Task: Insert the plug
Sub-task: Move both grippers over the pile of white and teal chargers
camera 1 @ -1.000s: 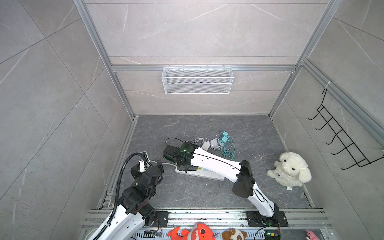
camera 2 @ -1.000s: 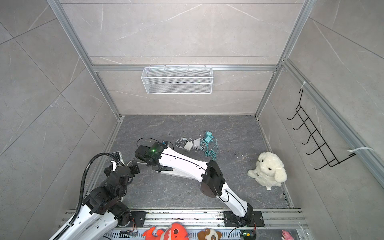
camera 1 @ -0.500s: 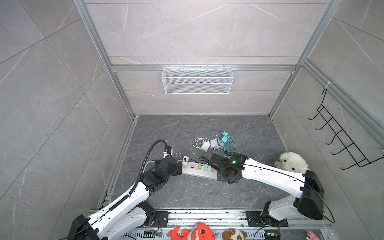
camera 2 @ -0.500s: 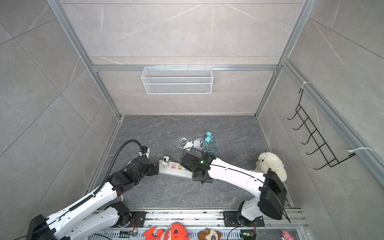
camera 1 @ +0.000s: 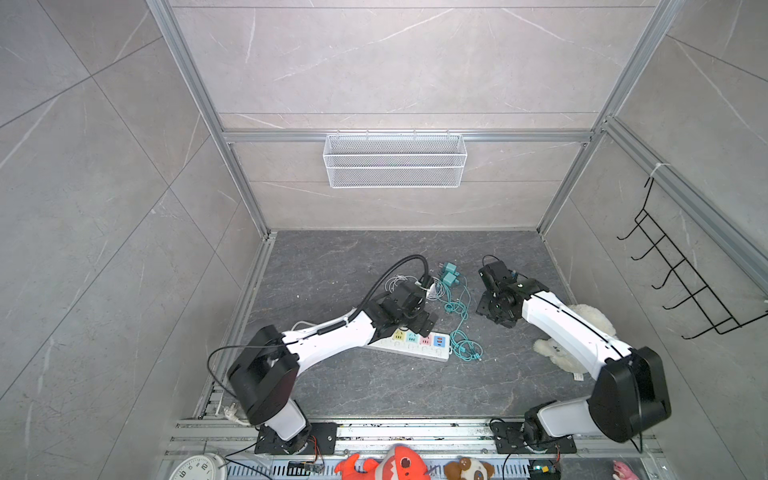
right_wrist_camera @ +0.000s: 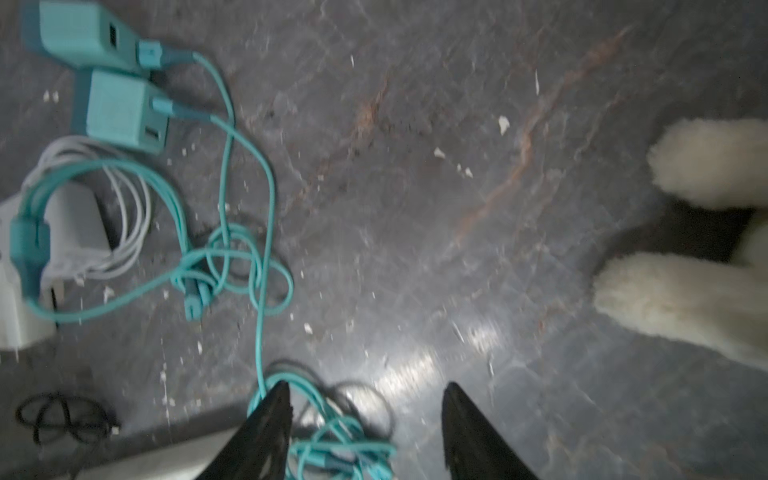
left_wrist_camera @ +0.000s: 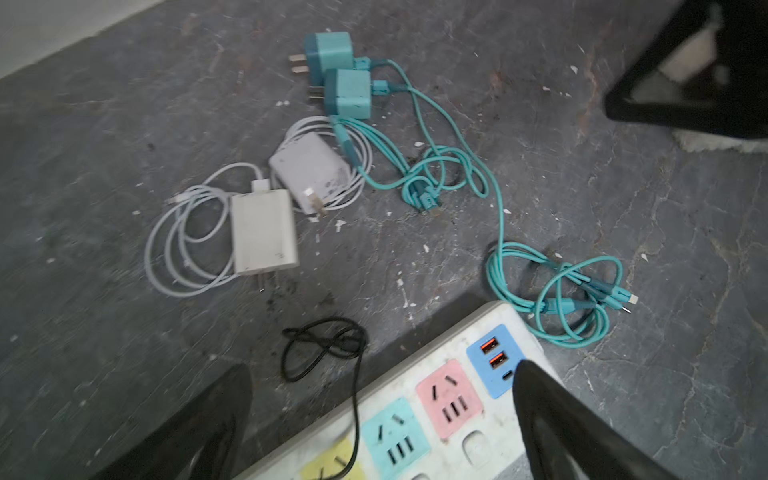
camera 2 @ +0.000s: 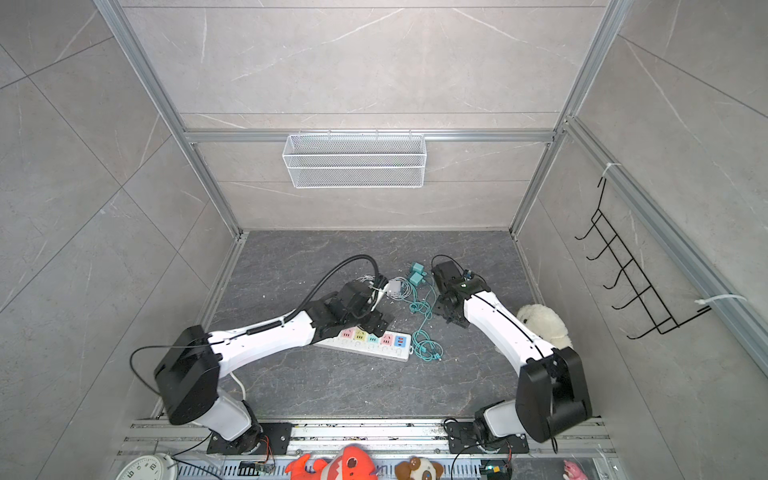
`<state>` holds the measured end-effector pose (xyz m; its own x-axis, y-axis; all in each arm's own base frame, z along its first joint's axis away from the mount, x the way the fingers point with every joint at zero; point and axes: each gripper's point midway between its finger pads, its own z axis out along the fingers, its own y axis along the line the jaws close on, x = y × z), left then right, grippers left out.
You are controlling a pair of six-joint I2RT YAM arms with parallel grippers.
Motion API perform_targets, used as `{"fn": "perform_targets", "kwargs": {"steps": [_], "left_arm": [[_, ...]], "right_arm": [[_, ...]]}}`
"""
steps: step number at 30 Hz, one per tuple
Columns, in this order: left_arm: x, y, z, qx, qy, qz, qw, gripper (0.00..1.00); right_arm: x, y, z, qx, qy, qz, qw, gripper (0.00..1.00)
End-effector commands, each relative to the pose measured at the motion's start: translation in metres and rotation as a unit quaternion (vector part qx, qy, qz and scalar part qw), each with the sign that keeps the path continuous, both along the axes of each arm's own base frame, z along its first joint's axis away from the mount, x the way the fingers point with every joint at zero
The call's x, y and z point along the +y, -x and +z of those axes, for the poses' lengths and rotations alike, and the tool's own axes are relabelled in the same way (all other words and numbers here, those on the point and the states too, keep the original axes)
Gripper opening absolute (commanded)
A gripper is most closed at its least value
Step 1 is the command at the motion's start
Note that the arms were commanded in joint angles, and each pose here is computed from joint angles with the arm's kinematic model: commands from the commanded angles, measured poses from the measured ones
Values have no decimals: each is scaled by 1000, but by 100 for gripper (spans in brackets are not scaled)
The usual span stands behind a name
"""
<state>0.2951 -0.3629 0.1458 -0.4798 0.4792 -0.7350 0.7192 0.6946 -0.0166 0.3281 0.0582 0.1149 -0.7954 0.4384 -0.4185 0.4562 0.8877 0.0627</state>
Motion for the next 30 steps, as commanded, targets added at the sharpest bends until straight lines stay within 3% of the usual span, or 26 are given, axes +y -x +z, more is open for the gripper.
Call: {"fn": "perform_targets", "kwargs": {"steps": [1, 6, 9, 12, 15, 21, 25, 30], "left_arm": [[-38, -12, 16, -27, 11, -64, 997, 100], [-53, -41, 5, 0, 5, -60, 998, 100], [-44, -64, 2, 26, 28, -29, 999, 100], [-31, -85, -6, 48, 40, 3, 998, 100], [-16, -106, -12, 52, 32, 43, 997, 100], [30, -143, -15, 51, 16, 141, 989, 100], [54, -153, -21, 54, -15, 193, 980, 100], [67, -151, -26, 61, -32, 230, 971, 100]], "right_arm": [[-6, -72, 28, -91, -4, 1, 996, 59], [-1, -134, 44, -153, -13, 13, 988, 58], [21, -167, 54, -216, -53, 47, 974, 59], [52, -192, 58, -233, -109, 93, 962, 58], [86, -207, 63, -262, -166, 147, 939, 56], [171, -198, 70, -249, -211, 293, 899, 53], [205, -180, 68, -233, -228, 346, 880, 54], [209, -148, 55, -192, -229, 359, 884, 53]]}}
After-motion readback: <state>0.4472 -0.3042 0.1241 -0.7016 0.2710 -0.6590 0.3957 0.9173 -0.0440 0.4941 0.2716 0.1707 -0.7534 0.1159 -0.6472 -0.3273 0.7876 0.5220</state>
